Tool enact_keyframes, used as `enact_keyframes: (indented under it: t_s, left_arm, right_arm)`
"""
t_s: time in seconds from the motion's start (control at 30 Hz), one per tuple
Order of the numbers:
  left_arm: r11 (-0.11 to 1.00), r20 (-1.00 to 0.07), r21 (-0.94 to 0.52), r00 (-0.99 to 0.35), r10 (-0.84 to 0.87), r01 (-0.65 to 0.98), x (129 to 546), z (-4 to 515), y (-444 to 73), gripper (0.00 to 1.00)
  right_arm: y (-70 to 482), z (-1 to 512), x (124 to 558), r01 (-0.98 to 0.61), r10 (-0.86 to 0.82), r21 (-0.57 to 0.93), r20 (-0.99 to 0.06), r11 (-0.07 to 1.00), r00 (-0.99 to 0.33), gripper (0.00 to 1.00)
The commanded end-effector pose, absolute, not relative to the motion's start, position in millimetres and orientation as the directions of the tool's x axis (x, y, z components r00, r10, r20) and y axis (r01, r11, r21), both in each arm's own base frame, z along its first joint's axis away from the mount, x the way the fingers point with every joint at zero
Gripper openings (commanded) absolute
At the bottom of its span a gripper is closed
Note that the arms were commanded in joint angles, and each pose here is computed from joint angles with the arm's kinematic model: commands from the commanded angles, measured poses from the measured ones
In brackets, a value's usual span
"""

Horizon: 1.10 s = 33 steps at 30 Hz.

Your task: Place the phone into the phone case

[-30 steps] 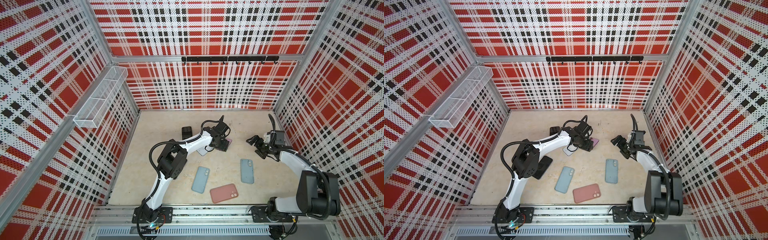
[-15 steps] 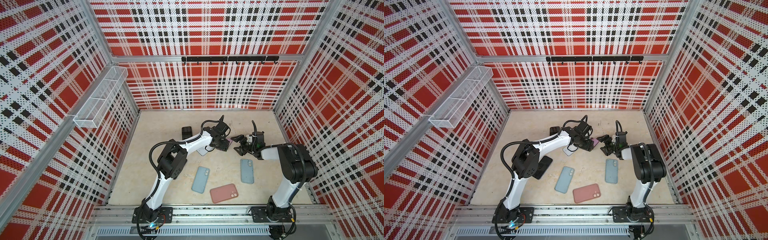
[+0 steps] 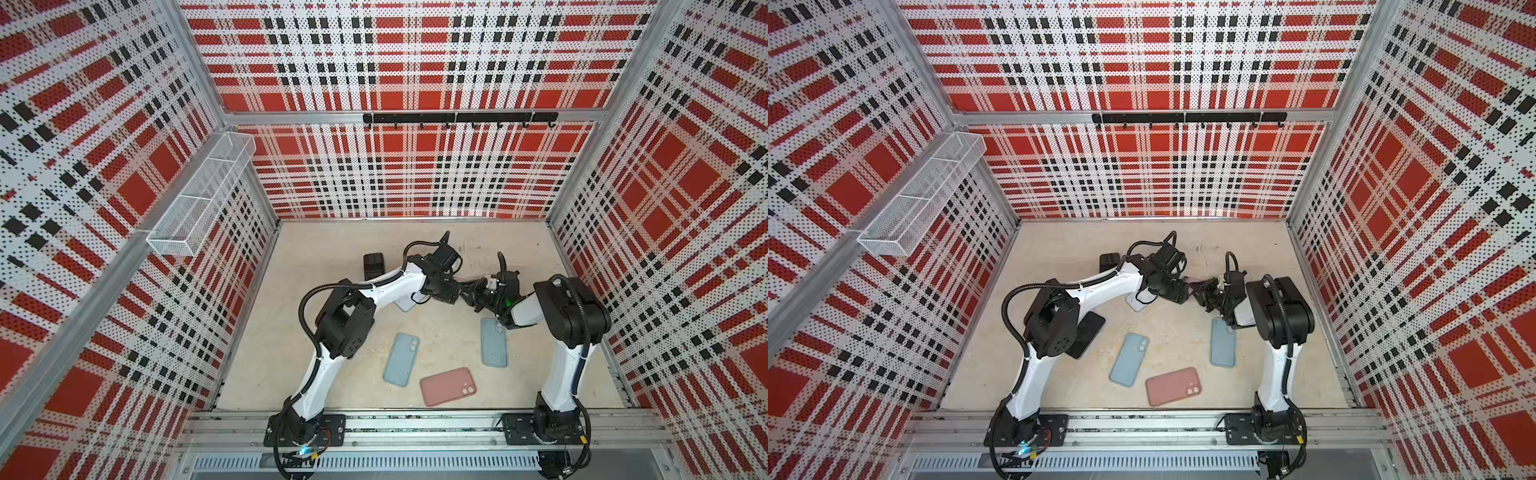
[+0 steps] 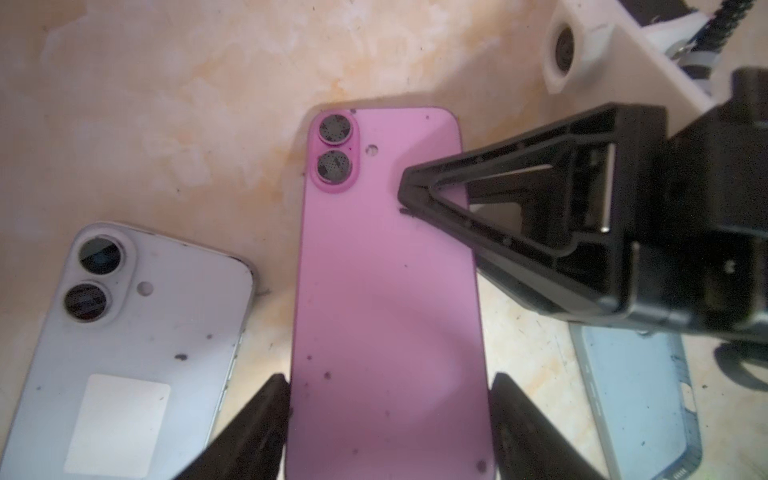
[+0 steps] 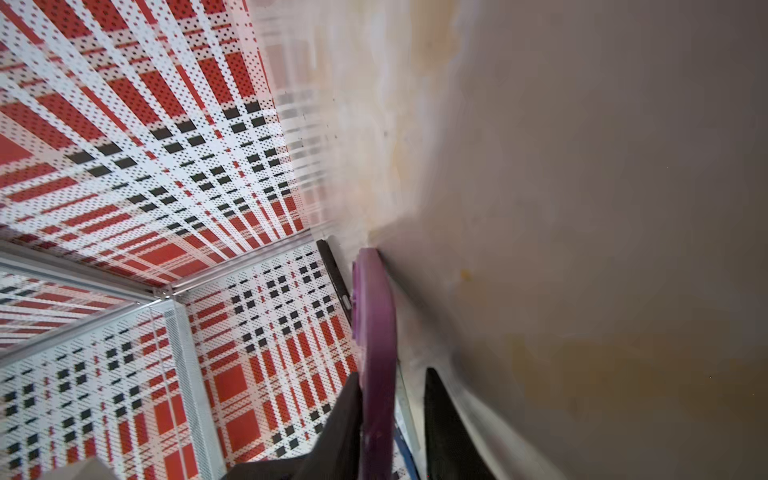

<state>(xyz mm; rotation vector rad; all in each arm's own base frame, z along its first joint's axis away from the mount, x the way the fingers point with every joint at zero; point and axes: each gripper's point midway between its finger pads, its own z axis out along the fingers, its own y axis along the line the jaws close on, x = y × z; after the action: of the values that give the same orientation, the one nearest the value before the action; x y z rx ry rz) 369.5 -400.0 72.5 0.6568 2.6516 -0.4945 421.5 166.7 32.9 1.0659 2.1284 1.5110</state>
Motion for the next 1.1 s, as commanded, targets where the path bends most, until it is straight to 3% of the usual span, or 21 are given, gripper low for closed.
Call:
enact_keyframes:
  t_s: [0.0, 0.23, 0.43, 0.53, 0.7, 0.77, 0.9, 1.0, 1.07]
  left_arm:
    - [0.814, -0.475, -0.269, -0.807, 0.352, 0.514, 375, 92, -412, 0.62]
    - [0.82, -0.496, -0.246, -0.794, 0.352, 0.517, 377, 99, -408, 0.67]
    - [0.831, -0.557, -0.241, -0.772, 0.306, 0.502, 382, 130, -396, 0.78]
    - [0.833, -0.619, -0.259, -0.746, 0.246, 0.489, 386, 164, -379, 0.84]
    - [0.826, -0.764, -0.188, -0.608, 0.216, 0.531, 386, 231, -340, 0.97]
    - [0.808, -0.798, -0.096, -0.53, 0.287, 0.581, 379, 244, -331, 0.99]
    - [0.721, -0.795, 0.269, -0.276, 0.54, 0.638, 362, 245, -322, 0.99]
    - [0.513, -0.654, 0.636, 0.048, 0.755, 0.577, 337, 237, -337, 0.99]
    - [0.392, -0.525, 0.806, 0.231, 0.819, 0.443, 323, 233, -352, 0.99]
  right_arm:
    - [166, 44, 429, 0.341, 0.739, 0.928, 0.126, 0.147, -0.662, 0.18]
    - [166, 56, 433, 0.314, 0.743, 0.937, 0.103, 0.15, -0.661, 0.01]
    - [162, 81, 438, 0.251, 0.749, 0.949, 0.026, 0.189, -0.663, 0.0]
    - [161, 105, 440, 0.18, 0.731, 0.949, -0.072, 0.261, -0.678, 0.0]
    - [156, 156, 442, 0.034, 0.632, 0.869, -0.332, 0.494, -0.701, 0.0]
    - [148, 171, 440, 0.033, 0.595, 0.81, -0.401, 0.586, -0.697, 0.0]
    - [130, 193, 434, 0.099, 0.555, 0.713, -0.442, 0.694, -0.705, 0.0]
    - [128, 206, 429, 0.131, 0.539, 0.689, -0.419, 0.713, -0.731, 0.0]
    - [129, 211, 425, 0.15, 0.534, 0.683, -0.395, 0.715, -0.748, 0.0]
